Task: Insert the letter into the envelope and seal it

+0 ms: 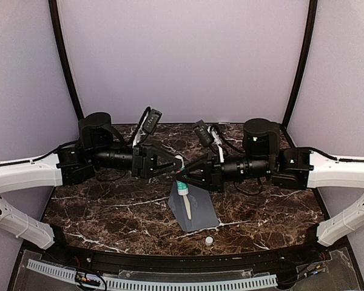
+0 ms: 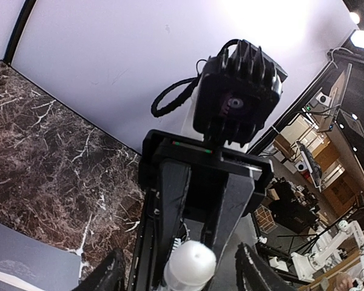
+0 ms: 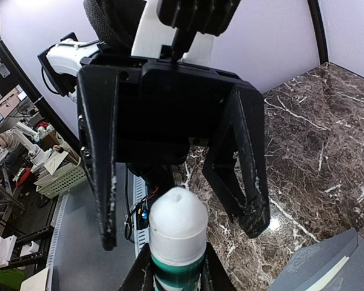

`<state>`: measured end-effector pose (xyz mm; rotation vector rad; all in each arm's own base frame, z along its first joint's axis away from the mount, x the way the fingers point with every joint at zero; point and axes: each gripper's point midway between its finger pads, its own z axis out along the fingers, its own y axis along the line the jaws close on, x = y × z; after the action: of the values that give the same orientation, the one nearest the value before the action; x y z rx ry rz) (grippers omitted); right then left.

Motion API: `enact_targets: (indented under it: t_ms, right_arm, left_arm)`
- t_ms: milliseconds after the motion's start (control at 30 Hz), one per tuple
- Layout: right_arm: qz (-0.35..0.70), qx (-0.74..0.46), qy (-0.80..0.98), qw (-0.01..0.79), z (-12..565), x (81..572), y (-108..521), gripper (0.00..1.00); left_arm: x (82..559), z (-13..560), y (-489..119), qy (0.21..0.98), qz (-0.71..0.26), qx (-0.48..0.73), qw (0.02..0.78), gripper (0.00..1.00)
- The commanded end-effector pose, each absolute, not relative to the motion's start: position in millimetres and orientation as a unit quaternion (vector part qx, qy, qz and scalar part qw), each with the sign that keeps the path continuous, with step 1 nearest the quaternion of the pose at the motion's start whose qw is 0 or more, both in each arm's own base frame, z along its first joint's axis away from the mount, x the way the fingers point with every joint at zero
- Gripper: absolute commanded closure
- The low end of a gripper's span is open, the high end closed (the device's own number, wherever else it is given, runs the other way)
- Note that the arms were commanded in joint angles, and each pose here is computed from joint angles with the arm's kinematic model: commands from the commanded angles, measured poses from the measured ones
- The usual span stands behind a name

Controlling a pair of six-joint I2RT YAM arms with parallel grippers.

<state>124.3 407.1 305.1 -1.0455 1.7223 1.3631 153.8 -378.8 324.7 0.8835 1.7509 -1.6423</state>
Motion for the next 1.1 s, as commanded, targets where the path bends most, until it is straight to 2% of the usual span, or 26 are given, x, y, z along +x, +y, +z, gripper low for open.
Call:
enact_targets:
  t_ms: [0, 133, 267, 433, 733, 967, 1067]
  right_arm:
    - [0.530, -0.407, 0.657, 0.350, 312, 124, 410, 1.00]
    - [0.528, -0.403, 0.658, 0.353, 313, 126, 410, 1.00]
    - [0.527, -0.401, 0.660, 0.353, 312, 127, 410, 1.00]
    - [0.524, -0.400, 0.663, 0.355, 312, 129, 411, 1.00]
    - [0.517, -0.395, 0.667, 0.362, 311, 133, 410, 1.00]
    - [0.513, -0.382, 0.671, 0.376, 313, 139, 404, 1.00]
    - [0.519, -0.364, 0.666, 0.392, 320, 143, 399, 0.88]
  left_arm:
    - [151, 348, -381, 0.625, -0.634, 0.342, 0.301, 0.48]
    - [150, 342, -383, 0.629, -0.634, 0.346, 0.288, 0.56]
    - [150, 338, -383, 0.633, -0.633, 0.345, 0.282, 0.57]
    - [147, 338, -384, 0.631, -0.636, 0.348, 0.276, 0.69]
    - [145, 331, -386, 0.633, -0.639, 0.354, 0.258, 0.77]
    - [144, 335, -386, 0.628, -0.642, 0.354, 0.262, 0.96]
    - [149, 339, -385, 0.630, -0.638, 0.345, 0.279, 1.00]
